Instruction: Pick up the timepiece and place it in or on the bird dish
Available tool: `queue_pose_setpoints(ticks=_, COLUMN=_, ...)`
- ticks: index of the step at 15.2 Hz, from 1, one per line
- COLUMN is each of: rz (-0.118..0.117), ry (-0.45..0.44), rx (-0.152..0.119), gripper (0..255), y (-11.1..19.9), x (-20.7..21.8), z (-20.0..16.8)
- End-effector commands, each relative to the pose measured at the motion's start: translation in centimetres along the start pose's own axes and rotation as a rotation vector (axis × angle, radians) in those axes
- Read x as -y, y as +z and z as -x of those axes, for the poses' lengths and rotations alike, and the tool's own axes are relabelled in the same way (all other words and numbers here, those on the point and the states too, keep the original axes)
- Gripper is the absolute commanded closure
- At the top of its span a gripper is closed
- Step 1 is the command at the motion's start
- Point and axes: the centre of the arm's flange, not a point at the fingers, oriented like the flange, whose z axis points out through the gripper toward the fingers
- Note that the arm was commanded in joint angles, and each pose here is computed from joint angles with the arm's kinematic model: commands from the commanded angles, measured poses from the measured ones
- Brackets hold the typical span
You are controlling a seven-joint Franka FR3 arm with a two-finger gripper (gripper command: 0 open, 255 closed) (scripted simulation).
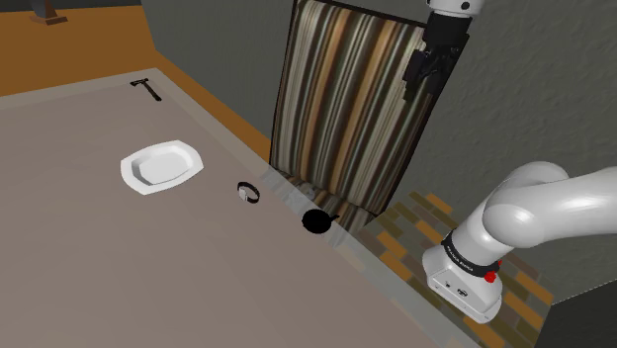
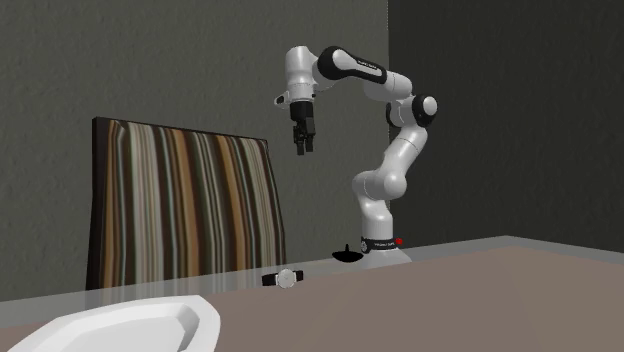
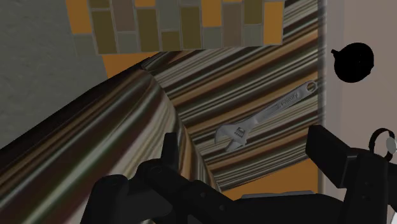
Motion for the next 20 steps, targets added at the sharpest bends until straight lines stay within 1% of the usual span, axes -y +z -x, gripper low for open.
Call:
queue_pose_setpoints(ticks=1, rz=0.000, ry=0.000, rx=0.000, gripper=0, y=0.0, x=0.0, z=0.0)
queue_pose_setpoints(ticks=20, rz=-0.044, ry=-0.072, rx=-0.031, gripper=0, y=11.2, x=19.2, z=-9.9)
